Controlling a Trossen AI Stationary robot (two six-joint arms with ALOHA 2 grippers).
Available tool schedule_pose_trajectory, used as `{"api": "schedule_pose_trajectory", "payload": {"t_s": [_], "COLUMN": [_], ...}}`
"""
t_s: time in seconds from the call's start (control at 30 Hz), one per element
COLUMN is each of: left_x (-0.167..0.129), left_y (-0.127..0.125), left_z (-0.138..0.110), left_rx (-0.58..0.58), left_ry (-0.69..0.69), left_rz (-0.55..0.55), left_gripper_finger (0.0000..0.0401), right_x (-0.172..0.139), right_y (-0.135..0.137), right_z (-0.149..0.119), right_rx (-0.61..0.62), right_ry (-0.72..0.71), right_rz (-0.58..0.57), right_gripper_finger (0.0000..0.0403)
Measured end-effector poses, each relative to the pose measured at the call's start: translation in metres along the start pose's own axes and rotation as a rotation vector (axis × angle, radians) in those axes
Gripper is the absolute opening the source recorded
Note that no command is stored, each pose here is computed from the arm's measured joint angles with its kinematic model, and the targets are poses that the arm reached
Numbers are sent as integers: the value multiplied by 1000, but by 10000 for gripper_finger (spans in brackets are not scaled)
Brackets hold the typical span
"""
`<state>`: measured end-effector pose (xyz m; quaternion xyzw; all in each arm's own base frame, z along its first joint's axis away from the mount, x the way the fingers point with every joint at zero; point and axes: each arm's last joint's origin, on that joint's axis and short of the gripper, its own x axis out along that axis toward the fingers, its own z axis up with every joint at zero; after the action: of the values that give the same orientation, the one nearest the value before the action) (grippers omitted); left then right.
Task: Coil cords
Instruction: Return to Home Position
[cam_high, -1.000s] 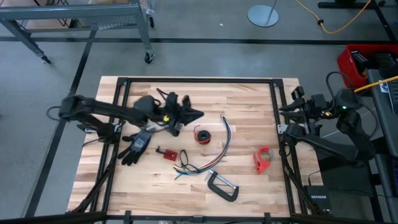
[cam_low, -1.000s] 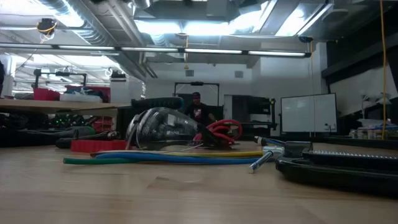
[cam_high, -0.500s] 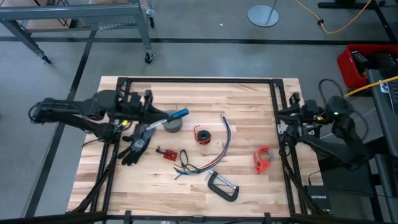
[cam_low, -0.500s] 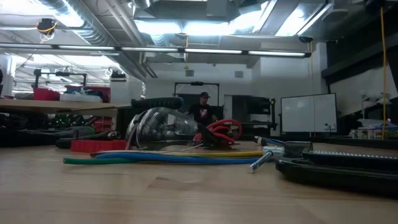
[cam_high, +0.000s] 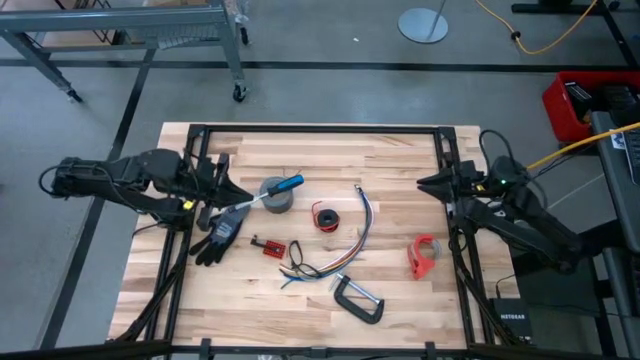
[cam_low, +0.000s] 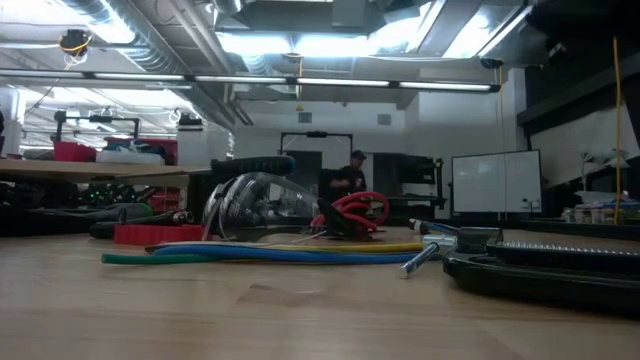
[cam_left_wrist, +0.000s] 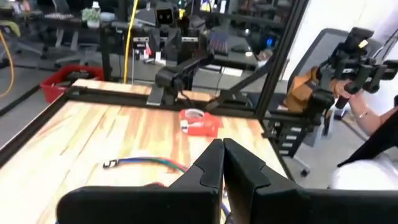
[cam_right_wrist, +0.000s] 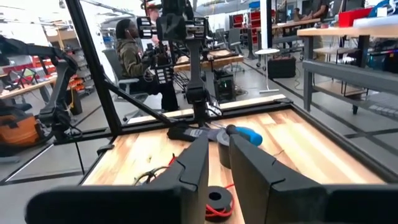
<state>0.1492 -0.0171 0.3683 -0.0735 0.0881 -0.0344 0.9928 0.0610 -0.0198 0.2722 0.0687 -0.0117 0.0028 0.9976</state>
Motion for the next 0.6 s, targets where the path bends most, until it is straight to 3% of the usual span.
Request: {"api": "schedule_pose_trajectory", "payload": {"t_s": [0.23, 0.4, 0.6], "left_x": [-3, -14, -27], "left_y": [4, 10, 16], "left_z": [-19, -46, -79], "left_rx": [64, 4, -26], "left_ry": [28, -20, -139], "left_rz": [17, 80, 61], "left_gripper_finger": [4, 4, 4], "right_x": [4, 5, 5], "right_y": [-4, -5, -5], "right_z": [-11, -13, -13], "right_rx": [18, 20, 18], "right_ry": [28, 30, 28], "right_rz": [-4, -4, -4], "right_gripper_finger": [69, 69, 69]}}
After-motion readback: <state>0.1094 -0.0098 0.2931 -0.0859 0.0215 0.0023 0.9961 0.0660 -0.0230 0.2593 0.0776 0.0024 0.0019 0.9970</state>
